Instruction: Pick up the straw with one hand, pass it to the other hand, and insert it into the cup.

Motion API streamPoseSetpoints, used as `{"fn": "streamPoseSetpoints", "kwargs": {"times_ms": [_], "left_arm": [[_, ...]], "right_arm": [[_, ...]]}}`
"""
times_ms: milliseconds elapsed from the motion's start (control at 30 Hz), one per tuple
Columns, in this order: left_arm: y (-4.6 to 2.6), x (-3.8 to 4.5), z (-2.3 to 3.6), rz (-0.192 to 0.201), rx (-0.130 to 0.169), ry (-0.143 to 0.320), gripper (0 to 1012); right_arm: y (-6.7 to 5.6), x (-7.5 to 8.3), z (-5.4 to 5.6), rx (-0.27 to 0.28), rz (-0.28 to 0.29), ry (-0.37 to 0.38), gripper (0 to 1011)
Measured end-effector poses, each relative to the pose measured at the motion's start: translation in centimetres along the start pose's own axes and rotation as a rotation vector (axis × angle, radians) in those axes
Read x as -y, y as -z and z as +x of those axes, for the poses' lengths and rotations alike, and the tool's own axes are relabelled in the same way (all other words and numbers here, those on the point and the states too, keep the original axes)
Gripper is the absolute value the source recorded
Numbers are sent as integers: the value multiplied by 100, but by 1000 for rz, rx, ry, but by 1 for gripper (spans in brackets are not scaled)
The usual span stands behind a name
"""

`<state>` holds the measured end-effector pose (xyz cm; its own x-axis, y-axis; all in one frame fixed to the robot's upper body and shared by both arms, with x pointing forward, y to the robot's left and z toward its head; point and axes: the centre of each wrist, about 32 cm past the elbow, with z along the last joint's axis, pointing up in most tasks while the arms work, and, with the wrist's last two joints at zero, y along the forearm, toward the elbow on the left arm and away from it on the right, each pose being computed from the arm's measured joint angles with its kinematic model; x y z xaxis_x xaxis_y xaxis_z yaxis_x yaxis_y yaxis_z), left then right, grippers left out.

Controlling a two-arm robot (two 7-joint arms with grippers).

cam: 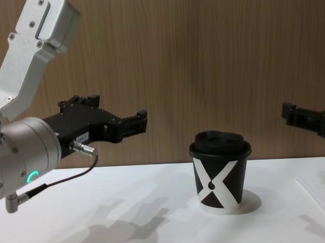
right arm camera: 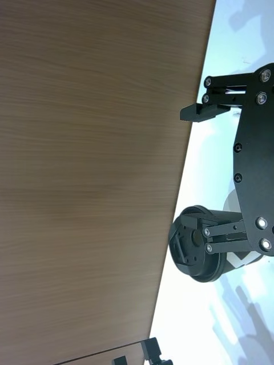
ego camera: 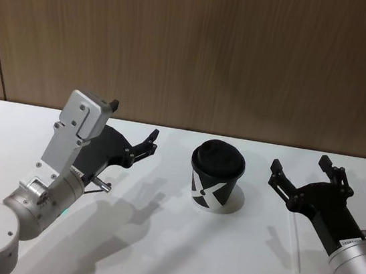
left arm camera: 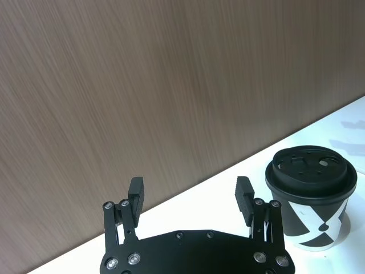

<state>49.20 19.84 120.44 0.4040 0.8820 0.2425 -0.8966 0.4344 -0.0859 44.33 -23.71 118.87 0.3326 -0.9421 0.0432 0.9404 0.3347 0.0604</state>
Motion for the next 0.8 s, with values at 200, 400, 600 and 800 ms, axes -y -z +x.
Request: {"fn": "streamPoseSetpoints", "kwargs": {"times_ms": [200, 400, 600, 800], "left_arm": [[0, 0, 0, 0, 0, 0, 1003], [0, 0, 0, 0, 0, 0, 1003], [0, 0, 0, 0, 0, 0, 1003], [0, 0, 0, 0, 0, 0, 1003]], "right_arm": [[0, 0, 0, 0, 0, 0, 1001], [0, 0, 0, 0, 0, 0, 1001], [0, 0, 0, 0, 0, 0, 1001], [1, 2, 2, 0, -1, 0, 1001]]}}
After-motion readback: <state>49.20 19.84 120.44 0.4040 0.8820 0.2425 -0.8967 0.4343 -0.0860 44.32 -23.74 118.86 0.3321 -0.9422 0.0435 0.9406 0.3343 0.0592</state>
